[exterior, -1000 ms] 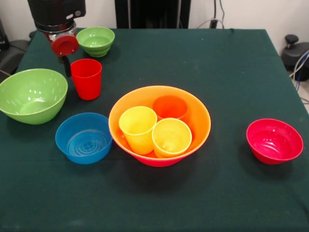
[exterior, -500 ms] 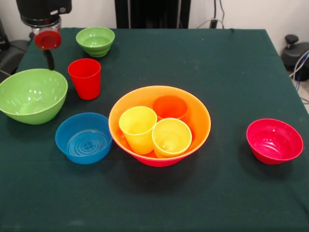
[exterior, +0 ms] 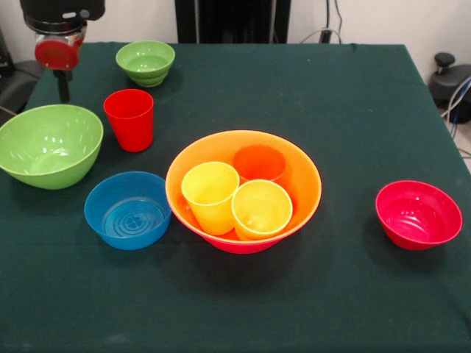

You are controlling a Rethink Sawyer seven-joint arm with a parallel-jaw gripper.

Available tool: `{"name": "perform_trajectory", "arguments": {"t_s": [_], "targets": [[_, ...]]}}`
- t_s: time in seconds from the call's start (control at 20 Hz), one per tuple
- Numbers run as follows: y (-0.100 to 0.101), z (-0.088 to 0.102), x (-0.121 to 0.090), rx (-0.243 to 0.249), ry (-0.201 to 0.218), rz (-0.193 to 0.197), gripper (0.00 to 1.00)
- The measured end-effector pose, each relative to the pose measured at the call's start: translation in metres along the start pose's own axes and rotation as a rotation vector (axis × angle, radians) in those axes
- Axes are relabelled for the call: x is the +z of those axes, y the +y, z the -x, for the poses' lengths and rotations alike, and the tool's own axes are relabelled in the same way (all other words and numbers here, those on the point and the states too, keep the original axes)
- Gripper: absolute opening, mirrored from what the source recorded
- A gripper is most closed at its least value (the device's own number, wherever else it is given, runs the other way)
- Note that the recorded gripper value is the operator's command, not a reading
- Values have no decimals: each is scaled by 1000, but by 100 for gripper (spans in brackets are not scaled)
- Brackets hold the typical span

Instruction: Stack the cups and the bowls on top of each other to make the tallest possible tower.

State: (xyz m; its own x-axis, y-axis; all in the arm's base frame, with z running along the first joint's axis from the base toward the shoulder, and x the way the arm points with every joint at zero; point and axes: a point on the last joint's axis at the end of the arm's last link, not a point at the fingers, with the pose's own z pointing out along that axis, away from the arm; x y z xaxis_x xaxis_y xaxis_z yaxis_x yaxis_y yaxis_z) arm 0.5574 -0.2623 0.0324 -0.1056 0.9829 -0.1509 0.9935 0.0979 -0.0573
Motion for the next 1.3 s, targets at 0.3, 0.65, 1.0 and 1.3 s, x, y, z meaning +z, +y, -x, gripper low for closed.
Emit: {"name": "perform_trajectory", "arguments": {"t_s": [0.3, 0.65, 1.0, 1.3], "targets": [[5, -6, 5, 105, -14, 9, 100], [-2, -5, 27, 147, -23, 1, 100], [-11, -13, 59, 162, -22, -16, 100], [-12, -18, 72, 174, -26, -9, 100]]}}
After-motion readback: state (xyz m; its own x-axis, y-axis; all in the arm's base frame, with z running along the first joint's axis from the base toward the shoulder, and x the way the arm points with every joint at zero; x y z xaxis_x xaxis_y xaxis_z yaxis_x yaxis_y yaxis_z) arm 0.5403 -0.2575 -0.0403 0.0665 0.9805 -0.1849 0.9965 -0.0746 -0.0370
